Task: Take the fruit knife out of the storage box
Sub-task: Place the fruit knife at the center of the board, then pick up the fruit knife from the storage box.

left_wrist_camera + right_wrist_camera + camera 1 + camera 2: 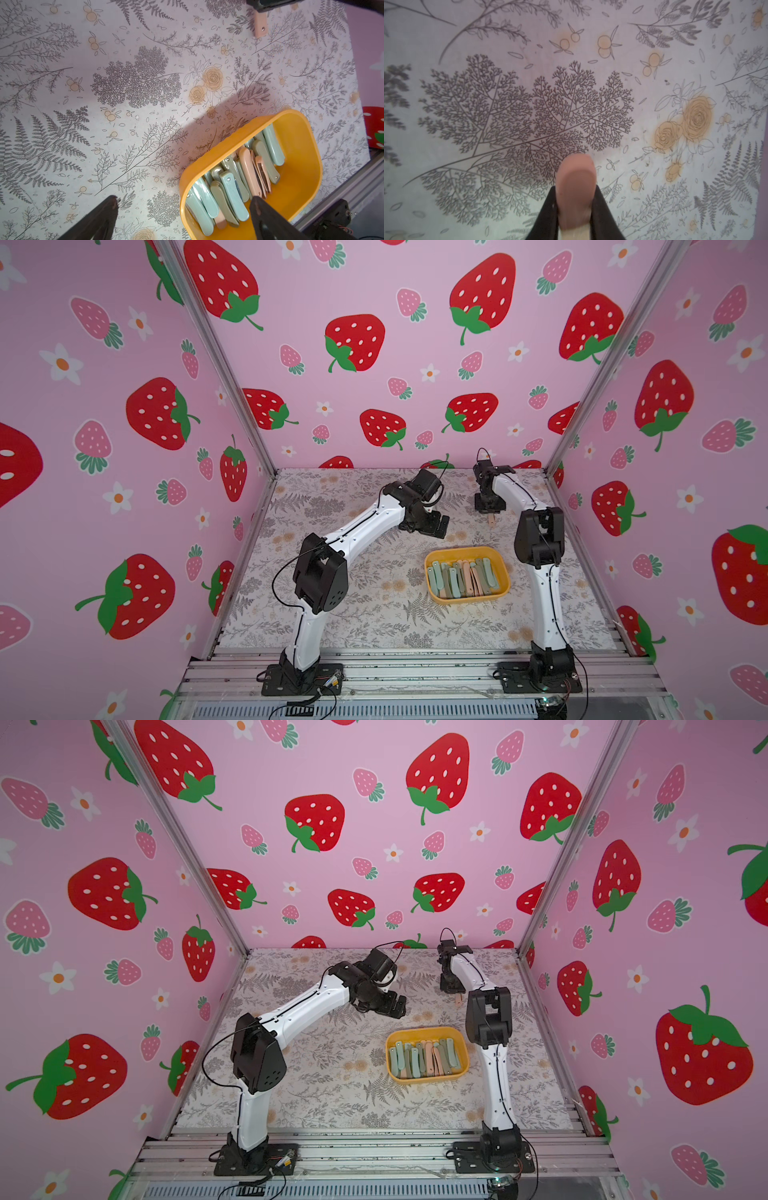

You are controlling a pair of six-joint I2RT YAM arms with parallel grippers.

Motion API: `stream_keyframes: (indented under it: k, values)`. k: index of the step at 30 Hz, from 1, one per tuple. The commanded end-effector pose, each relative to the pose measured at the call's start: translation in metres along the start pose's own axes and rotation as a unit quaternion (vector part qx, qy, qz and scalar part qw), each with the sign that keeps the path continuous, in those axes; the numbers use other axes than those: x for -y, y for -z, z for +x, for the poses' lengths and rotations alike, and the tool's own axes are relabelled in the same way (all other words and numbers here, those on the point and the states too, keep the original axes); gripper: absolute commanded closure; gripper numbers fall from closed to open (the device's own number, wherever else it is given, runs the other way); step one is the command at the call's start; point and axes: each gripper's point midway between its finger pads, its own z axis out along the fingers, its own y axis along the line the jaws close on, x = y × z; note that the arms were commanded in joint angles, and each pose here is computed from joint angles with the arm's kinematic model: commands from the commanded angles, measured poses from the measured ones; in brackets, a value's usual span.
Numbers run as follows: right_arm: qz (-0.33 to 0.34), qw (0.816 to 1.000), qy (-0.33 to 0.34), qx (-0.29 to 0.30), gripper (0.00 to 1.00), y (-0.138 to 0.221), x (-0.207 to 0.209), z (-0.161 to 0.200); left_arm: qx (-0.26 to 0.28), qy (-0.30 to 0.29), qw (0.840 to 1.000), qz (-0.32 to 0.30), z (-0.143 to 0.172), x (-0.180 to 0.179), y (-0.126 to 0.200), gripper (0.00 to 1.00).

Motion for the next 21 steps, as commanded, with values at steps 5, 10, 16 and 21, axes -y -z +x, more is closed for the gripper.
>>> stream_keyframes:
  k: [5, 10, 16, 21]
  values:
    - [0.002, 1.0, 0.012, 0.001, 0.71, -0.004, 0.003, -0.007, -0.022, 0.013, 0.999, 0.029, 0.007, 0.002, -0.011, 0.01]
    - [-0.001, 1.0, 0.005, 0.005, 0.57, 0.006, 0.007, -0.009, -0.021, 0.015, 0.999, 0.032, 0.008, 0.001, -0.007, 0.01]
    - [-0.037, 0.999, -0.035, 0.014, 0.41, 0.054, 0.018, -0.005, -0.019, 0.006, 1.0, 0.023, 0.018, -0.003, 0.01, 0.01]
    - [-0.067, 0.997, -0.006, 0.029, 0.3, 0.111, 0.0, 0.034, -0.016, 0.0, 1.0, 0.005, 0.039, -0.013, 0.034, 0.01]
